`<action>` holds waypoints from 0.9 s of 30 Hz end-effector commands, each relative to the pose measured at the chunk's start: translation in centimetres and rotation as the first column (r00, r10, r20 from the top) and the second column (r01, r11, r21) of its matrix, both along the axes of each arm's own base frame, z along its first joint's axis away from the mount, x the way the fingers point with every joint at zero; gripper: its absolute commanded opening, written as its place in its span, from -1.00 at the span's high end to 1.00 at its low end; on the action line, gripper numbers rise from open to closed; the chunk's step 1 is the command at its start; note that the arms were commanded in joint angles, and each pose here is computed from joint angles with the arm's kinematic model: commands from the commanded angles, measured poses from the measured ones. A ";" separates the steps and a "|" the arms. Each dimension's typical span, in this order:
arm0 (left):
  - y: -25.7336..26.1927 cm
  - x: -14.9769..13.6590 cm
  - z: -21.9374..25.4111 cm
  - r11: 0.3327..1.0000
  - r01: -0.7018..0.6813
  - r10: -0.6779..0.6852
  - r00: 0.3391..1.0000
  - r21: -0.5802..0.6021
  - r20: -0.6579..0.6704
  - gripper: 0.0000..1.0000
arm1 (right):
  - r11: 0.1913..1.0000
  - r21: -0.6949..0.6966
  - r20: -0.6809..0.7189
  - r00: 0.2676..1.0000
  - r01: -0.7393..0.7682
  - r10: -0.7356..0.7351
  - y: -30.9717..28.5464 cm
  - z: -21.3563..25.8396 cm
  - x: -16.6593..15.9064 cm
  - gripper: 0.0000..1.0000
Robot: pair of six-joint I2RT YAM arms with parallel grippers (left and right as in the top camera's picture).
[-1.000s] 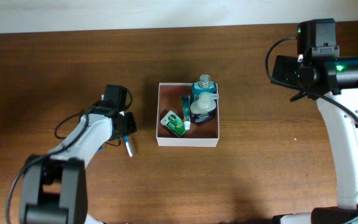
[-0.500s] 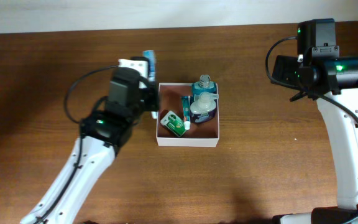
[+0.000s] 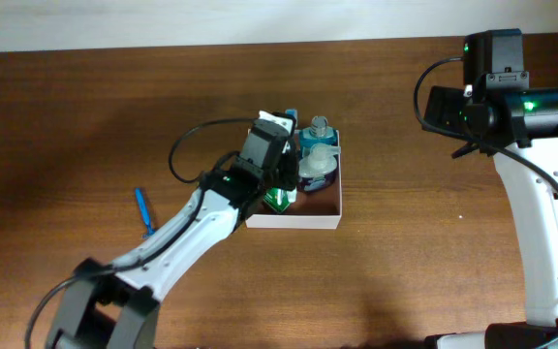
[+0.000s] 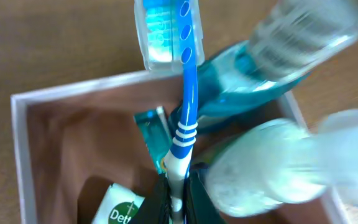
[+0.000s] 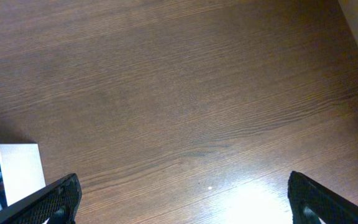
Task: Pack container
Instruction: 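Lift the toothbrush and lower it into the box beside the toothpaste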
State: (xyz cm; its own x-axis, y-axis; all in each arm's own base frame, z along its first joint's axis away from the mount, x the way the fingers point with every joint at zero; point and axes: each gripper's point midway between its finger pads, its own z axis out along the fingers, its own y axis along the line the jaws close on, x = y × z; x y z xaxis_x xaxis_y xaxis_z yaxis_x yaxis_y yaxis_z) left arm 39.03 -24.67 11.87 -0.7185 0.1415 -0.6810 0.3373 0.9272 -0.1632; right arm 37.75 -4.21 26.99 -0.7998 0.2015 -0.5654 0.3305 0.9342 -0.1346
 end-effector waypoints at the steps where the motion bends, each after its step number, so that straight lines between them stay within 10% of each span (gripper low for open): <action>1: 0.3 0.5 -0.7 0.999 -0.013 0.013 1.000 0.036 0.005 0.99 | 1.000 -0.008 0.005 1.000 0.015 -0.015 -0.4 0.2 0.0 -0.97; 21: 1.1 0.6 -5.5 0.992 -0.096 0.103 0.991 0.081 -0.086 0.98 | 1.000 -0.007 0.005 1.000 0.015 -0.015 -0.4 0.2 0.0 -0.97; 27: 0.9 0.6 -5.3 0.993 -0.092 0.098 0.991 0.074 -0.087 0.44 | 1.000 -0.008 0.005 1.000 0.015 -0.015 -0.4 0.2 0.0 -0.96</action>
State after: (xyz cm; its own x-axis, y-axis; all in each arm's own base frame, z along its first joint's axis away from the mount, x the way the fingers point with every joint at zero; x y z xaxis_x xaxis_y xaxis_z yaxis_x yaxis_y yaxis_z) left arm 39.40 -23.55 6.51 -0.7898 0.1208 -0.6013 0.2391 0.9635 -0.1205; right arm 37.75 -4.21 26.99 -0.7998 0.2015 -0.5654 0.3305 0.9342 -0.1346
